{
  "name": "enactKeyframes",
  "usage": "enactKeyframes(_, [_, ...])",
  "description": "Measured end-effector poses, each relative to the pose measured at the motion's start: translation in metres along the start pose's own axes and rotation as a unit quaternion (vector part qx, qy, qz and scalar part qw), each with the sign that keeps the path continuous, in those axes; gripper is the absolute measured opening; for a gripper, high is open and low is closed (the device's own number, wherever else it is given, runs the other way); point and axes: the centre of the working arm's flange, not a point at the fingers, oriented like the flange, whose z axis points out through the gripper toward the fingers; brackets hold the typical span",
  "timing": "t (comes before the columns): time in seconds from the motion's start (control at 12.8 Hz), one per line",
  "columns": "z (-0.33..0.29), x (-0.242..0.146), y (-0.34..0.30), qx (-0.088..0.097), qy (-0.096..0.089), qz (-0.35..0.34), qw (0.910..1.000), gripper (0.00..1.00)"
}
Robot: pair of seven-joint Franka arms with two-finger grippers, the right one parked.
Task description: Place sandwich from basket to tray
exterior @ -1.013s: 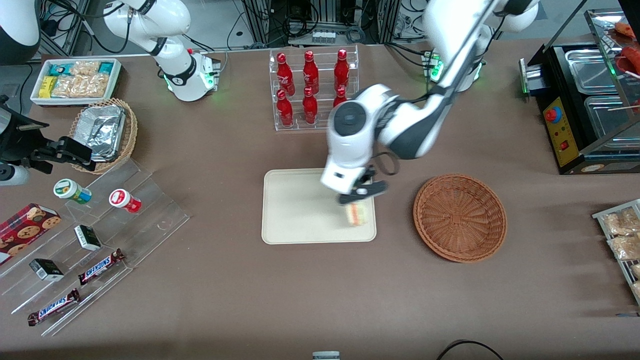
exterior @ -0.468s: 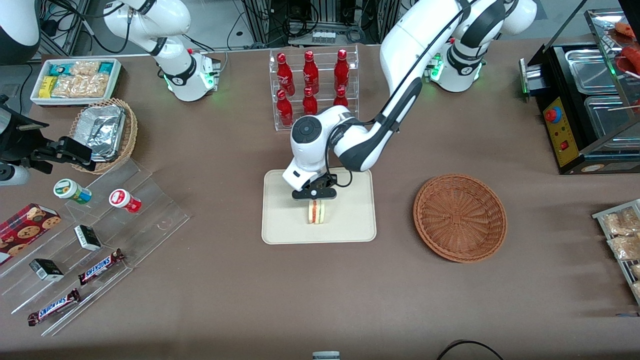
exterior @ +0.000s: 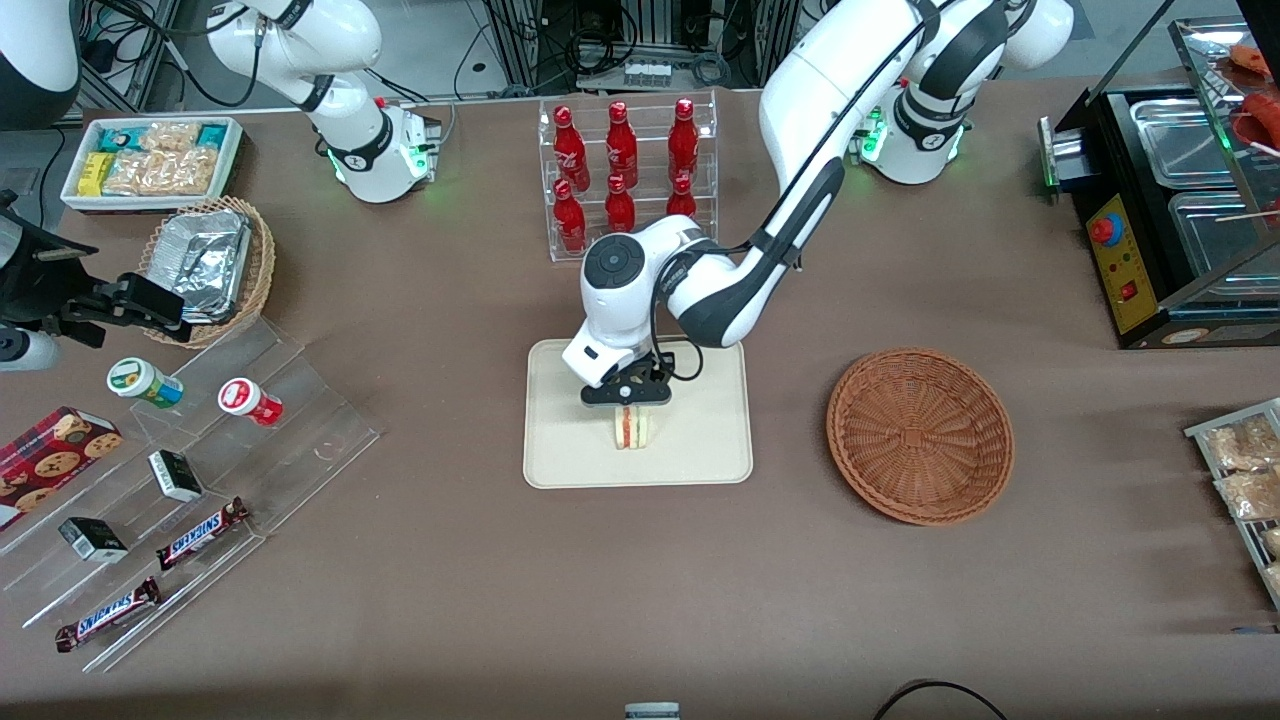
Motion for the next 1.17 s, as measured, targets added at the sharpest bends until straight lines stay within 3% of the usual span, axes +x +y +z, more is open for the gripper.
enactKeyframes(0.16, [-0.059,0.029,-0.024,0.006,-0.003,-0.035,0.9994,0.97])
enactKeyframes(0.23, [-0.097,0.041,-0.041,0.008,-0.004,-0.053,0.9985,1.00])
enactKeyframes(0.47, [-0.210,0.076,-0.125,0.031,-0.006,-0.118,0.9926,1.00])
enactKeyframes(0.7, [-0.284,0.097,-0.223,0.057,-0.011,-0.167,0.9843,1.00])
enactKeyframes(1.17, [-0.338,0.109,-0.394,0.071,-0.041,-0.111,0.9904,1.00])
